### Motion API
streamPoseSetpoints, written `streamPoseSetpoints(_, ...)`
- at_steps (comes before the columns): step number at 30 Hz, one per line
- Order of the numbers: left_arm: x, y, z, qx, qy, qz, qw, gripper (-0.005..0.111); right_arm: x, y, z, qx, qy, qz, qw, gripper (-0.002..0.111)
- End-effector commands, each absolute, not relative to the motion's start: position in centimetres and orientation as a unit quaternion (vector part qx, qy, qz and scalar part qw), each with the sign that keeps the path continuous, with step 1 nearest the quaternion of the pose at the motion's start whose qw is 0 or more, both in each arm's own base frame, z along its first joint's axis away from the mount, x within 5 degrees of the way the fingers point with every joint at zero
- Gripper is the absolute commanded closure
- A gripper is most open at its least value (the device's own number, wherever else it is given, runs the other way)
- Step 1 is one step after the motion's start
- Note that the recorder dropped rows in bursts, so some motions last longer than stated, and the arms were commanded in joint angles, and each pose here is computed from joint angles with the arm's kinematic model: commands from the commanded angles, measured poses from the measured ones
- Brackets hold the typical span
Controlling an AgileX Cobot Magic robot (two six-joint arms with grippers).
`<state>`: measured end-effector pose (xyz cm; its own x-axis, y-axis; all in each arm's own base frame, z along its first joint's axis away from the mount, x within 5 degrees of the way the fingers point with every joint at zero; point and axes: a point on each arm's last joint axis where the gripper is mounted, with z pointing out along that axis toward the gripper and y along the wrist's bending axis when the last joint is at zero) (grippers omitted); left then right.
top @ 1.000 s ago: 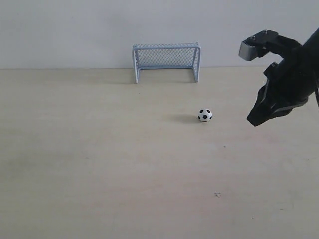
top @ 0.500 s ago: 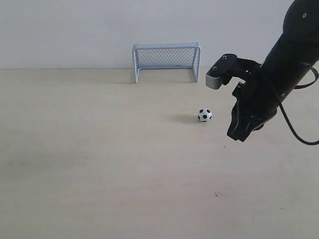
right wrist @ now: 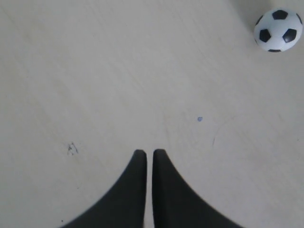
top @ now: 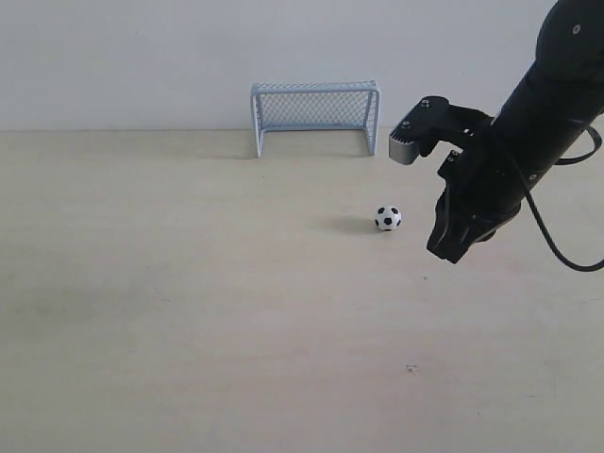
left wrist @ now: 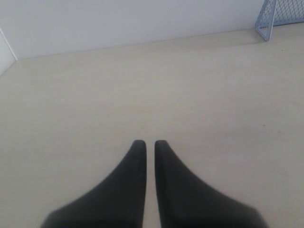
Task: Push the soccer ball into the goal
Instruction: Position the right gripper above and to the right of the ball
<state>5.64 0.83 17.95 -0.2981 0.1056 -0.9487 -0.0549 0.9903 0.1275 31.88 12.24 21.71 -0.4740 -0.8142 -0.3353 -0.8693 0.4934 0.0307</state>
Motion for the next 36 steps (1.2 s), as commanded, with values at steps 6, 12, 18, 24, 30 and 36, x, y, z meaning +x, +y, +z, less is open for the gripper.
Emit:
streamPoseSetpoints(6, 5.7, 0.8, 18.1, 0.016, 0.802, 0.063, 0.594, 0.1, 32.0, 12.3, 21.9, -0.49, 0.854, 0.1, 0.145, 0.108)
streamPoseSetpoints(12, 5.7, 0.8, 18.1, 0.016, 0.802, 0.063, 0.594, 0.1, 32.0, 12.3, 21.9, -0.49, 0.854, 0.1, 0.145, 0.108)
streamPoseSetpoints(18, 5.7, 0.8, 18.1, 0.016, 0.802, 0.063, 0.594, 0.1, 32.0, 12.3, 21.9, -0.49, 0.854, 0.1, 0.145, 0.108)
streamPoseSetpoints(24, 5.7, 0.8, 18.1, 0.016, 0.802, 0.063, 0.594, 0.1, 32.3, 12.7, 22.1, -0.471, 0.858, 0.112, 0.169, 0.108)
streamPoseSetpoints(30, 5.7, 0.8, 18.1, 0.016, 0.802, 0.063, 0.594, 0.1, 32.7, 12.3, 22.1, -0.501, 0.843, 0.077, 0.179, 0.108)
streamPoseSetpoints(36, 5.7, 0.8, 18.1, 0.016, 0.802, 0.063, 0.594, 0.1, 33.6, 11.3, 22.1, -0.551, 0.812, -0.009, 0.194, 0.108)
